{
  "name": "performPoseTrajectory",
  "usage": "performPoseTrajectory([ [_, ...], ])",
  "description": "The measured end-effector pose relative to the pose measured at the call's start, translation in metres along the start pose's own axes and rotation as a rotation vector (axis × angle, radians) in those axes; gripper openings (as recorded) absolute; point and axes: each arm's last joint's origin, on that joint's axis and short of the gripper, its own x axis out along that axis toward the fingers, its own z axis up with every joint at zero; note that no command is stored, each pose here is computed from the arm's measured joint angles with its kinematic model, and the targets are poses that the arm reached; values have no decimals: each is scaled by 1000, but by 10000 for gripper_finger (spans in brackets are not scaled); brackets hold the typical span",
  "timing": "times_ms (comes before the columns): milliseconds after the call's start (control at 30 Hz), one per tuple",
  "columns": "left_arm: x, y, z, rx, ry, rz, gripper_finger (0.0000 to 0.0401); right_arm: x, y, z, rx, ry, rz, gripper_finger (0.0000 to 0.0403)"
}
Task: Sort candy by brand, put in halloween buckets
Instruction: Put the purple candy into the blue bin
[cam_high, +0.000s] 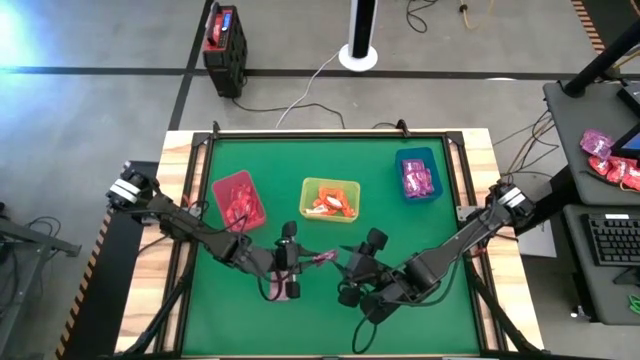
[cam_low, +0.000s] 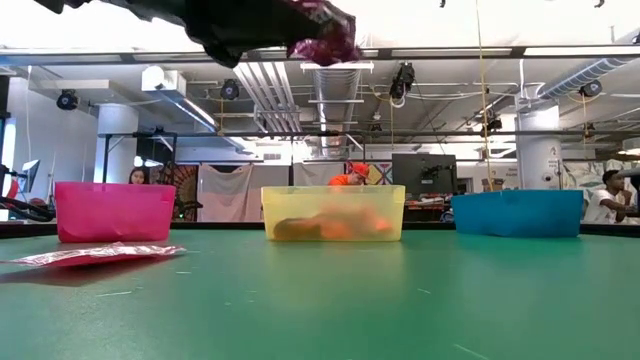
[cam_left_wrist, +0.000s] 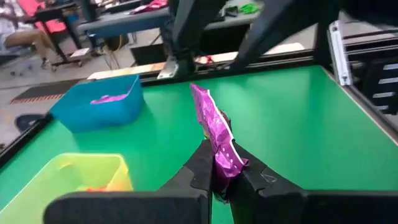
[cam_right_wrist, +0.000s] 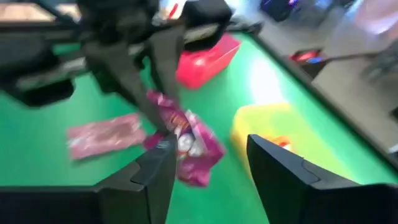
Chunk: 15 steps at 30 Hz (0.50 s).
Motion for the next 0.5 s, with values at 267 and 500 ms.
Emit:
performPoseTrajectory([
  [267, 0, -2, 1, 10, -11, -67, 6, 2, 2, -2, 2, 78, 105, 222],
  [500, 0, -6, 8, 23, -50, -183, 5, 2, 2, -1, -39, 72, 105, 216],
])
